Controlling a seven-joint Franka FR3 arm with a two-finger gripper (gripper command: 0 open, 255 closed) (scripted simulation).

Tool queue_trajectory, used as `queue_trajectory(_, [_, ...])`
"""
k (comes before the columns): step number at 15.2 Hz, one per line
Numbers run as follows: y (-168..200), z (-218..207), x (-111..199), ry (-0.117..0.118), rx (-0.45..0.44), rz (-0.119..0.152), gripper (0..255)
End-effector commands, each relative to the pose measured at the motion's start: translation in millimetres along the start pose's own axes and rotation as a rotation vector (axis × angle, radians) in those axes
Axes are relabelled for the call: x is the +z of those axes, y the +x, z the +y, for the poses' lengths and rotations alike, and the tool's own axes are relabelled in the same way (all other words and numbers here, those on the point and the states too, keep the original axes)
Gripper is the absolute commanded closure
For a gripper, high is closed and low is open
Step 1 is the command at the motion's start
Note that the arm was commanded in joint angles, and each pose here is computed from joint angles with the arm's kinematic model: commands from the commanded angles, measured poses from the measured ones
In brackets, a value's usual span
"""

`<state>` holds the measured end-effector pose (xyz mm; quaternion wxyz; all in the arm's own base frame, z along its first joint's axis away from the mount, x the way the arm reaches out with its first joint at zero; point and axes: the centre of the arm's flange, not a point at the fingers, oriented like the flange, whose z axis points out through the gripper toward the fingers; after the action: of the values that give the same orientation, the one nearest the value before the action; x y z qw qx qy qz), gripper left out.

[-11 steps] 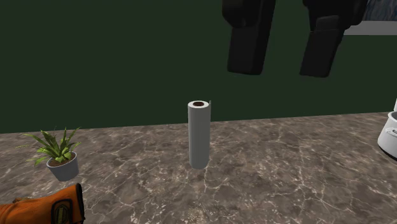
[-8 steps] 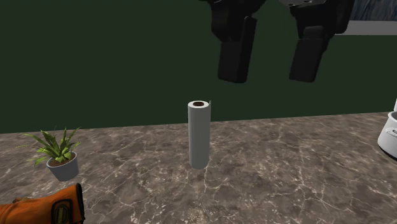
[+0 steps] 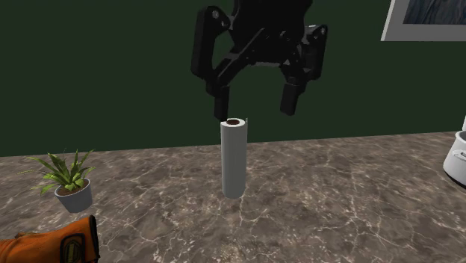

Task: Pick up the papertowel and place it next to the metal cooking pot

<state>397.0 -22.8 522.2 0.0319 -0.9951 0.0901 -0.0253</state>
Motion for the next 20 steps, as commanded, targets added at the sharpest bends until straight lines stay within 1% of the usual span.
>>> queue_trajectory(1, [20.0,5.0,12.8,-0.013,0.032,0.024,0])
queue_trajectory(14, [150.0,44.4,73.8,-0.099,0.235,0.166,0])
queue_trajectory(20, [154.8,48.1,104.9,-0.099,0.235,0.166,0])
